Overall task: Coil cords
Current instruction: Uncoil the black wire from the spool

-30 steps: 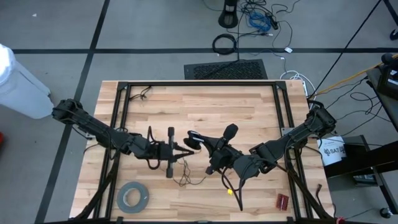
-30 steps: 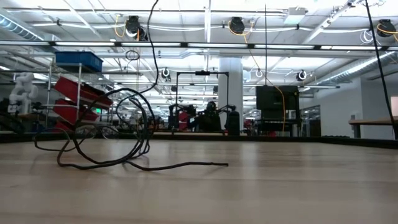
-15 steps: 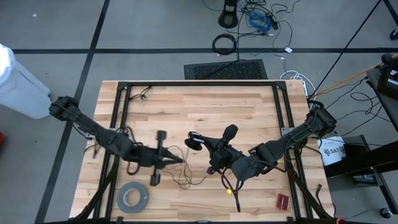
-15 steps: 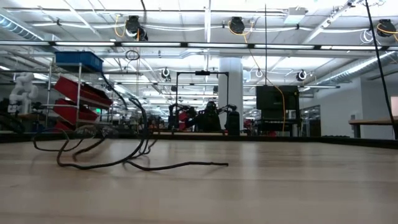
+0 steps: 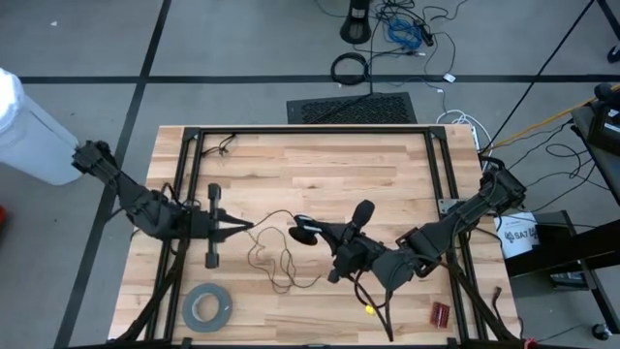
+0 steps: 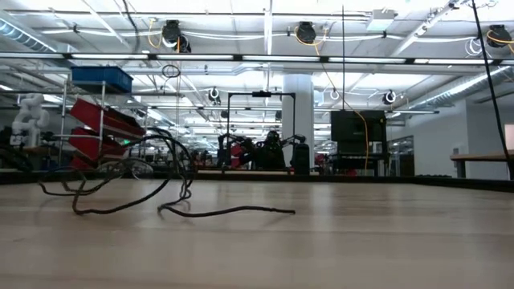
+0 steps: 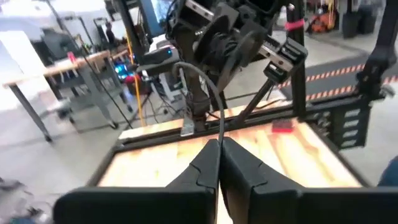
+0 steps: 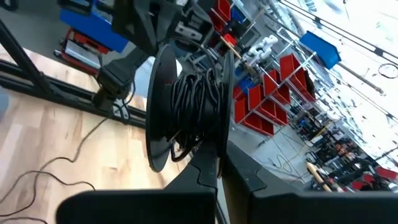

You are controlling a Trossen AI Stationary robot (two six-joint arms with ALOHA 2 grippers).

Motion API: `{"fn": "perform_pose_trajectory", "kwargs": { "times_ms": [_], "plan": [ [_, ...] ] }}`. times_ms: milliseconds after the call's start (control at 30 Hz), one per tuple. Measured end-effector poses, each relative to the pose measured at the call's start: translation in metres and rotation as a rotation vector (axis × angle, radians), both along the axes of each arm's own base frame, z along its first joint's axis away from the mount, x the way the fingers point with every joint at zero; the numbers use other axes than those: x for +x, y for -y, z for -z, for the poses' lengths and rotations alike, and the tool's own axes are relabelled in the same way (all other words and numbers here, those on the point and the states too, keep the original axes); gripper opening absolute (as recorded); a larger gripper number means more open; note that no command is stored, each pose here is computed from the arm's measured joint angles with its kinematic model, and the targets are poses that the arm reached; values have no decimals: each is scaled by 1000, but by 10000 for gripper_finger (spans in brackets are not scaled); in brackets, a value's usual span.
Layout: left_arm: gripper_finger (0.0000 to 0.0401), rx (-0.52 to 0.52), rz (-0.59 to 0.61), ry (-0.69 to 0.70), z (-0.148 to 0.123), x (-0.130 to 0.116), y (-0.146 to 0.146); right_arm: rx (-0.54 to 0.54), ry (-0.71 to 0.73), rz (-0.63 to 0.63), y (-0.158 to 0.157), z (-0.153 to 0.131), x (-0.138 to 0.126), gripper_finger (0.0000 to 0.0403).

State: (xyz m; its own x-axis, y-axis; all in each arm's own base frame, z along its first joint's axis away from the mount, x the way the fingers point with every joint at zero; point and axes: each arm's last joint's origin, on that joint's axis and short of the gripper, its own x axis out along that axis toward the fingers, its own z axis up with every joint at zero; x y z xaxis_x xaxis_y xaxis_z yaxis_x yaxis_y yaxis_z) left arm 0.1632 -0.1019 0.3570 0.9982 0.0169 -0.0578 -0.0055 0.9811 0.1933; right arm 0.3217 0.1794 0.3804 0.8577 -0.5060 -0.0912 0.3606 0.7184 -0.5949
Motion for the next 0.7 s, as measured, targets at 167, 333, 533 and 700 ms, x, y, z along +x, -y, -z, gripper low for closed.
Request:
{"fn": "perform_pose_trajectory", "kwargs": {
  "times_ms": [167, 333, 533, 700],
  "plan": [
    [46, -16, 44, -30, 2, -8, 5, 22, -7, -143, -4, -5, 2, 0],
    [74, 5, 109, -54, 6, -13, 16, 12, -7, -160, -4, -9, 2, 0],
    [112, 10, 95, -41, 7, -10, 23, 10, -10, -161, 1, -9, 4, 0],
    [116, 93, -15, 50, 1, 2, 27, 3, -34, -283, 2, -8, 8, 0]
  ]
}}
